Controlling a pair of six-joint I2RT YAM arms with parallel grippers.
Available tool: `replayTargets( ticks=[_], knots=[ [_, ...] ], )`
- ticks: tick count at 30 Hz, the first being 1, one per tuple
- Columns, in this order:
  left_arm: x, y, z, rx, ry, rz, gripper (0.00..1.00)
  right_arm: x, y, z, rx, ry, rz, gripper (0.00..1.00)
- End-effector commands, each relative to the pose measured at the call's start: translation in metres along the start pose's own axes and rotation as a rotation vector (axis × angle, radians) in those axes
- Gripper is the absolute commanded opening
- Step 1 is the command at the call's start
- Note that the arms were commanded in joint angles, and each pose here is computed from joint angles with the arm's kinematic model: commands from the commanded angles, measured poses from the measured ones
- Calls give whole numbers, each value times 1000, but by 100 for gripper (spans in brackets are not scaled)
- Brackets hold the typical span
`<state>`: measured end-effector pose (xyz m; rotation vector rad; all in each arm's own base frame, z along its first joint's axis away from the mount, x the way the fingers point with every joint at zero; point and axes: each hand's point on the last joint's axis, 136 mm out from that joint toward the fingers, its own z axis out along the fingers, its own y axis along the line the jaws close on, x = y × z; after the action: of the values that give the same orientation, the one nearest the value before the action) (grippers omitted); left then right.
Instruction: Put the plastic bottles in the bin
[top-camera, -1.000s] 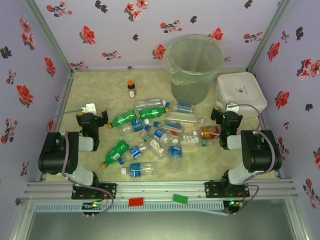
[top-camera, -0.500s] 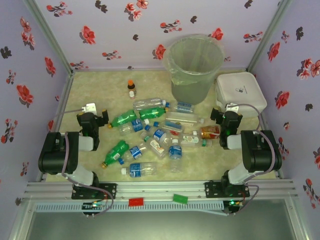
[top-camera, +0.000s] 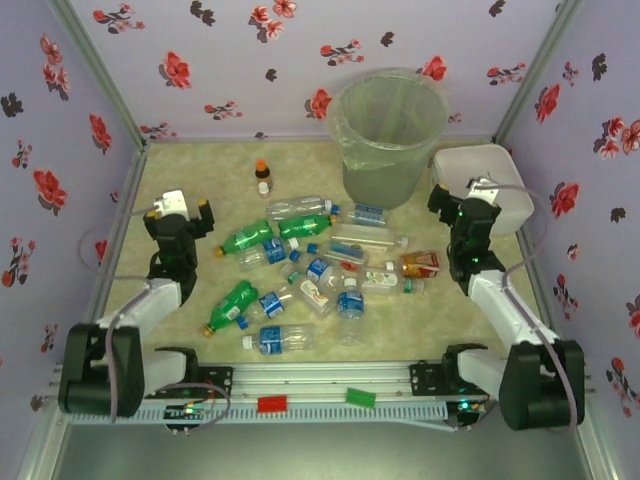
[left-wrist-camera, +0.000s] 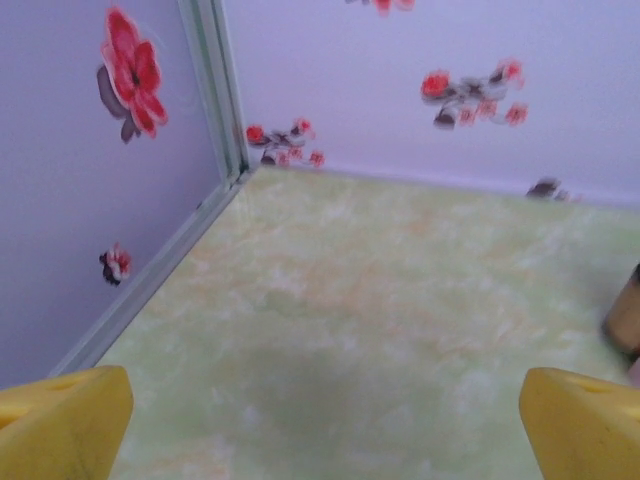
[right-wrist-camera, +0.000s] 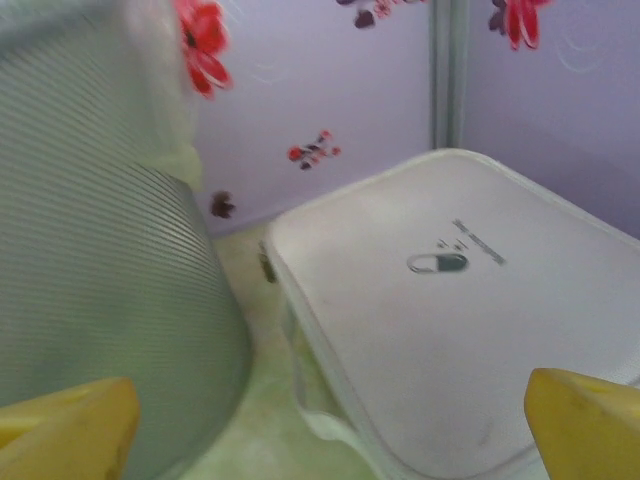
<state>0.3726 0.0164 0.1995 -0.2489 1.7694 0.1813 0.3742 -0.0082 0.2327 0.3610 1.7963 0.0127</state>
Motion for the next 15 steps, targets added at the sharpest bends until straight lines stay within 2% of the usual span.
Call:
replayTargets(
  ticks=[1,5,8,15],
  knots=[
    [2,-8,-18,47,134,-161,100,28,9,-26,7,220,46,100],
    [10,-40,-40,214,242,-332,100,48,49,-55,-122,386,100,100],
    [19,-65,-57,301,294,-409,100,71,74,-78,-180,523,71,100],
    [32,-114,-80,441,342,-450,100,131,118,-141,-252,819,29,100]
  ],
)
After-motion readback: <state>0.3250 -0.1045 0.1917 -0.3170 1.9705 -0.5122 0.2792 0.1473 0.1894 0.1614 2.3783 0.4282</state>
